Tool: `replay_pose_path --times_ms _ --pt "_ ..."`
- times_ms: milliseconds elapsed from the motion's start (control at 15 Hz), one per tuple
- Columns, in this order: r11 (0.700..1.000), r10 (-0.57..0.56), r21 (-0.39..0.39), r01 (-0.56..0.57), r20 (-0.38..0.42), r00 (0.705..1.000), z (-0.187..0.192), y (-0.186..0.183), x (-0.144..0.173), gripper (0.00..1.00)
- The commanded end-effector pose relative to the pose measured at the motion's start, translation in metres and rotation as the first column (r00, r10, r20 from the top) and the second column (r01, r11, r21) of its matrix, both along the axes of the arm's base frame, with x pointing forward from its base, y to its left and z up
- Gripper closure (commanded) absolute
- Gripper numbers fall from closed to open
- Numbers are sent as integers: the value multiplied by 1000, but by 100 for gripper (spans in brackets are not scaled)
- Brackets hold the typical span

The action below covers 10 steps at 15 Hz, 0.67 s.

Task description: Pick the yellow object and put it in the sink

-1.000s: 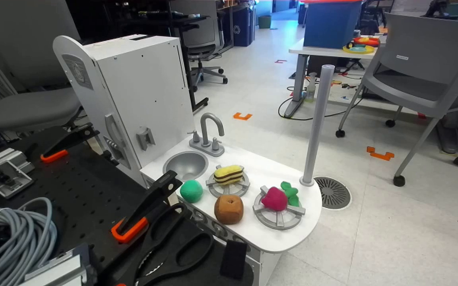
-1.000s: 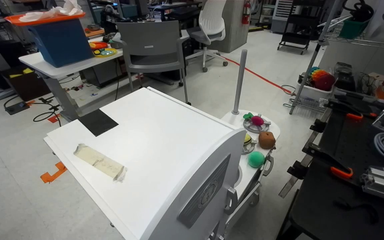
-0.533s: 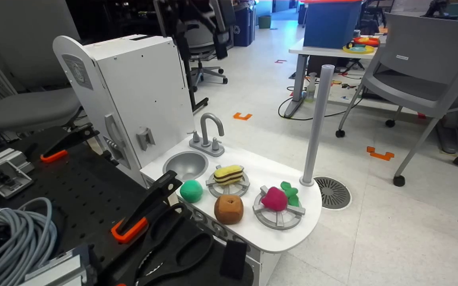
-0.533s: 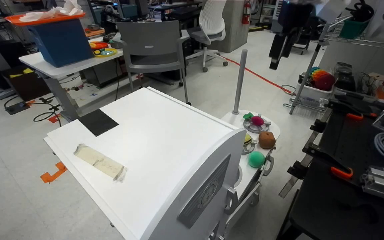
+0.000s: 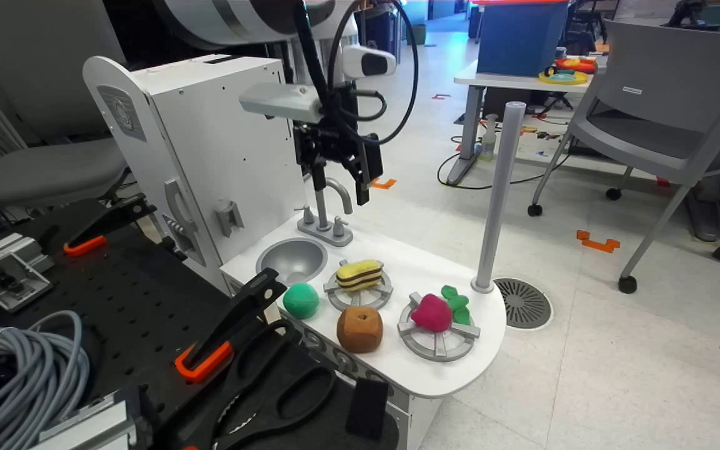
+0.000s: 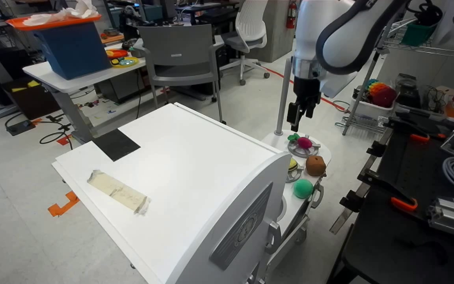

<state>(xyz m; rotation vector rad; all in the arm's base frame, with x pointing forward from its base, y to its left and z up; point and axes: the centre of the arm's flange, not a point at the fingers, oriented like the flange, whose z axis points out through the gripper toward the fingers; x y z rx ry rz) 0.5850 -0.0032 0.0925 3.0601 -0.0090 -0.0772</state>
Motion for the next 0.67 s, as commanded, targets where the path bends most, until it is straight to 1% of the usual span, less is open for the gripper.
replay_pose_path --times_ms 0,267,600 --pt "999 -27 -19 26 -11 1000 -58 16 41 0" --pt "997 -61 -59 58 -39 997 -110 26 54 0" --pt "989 -103 -117 91 -97 990 -160 23 49 0"
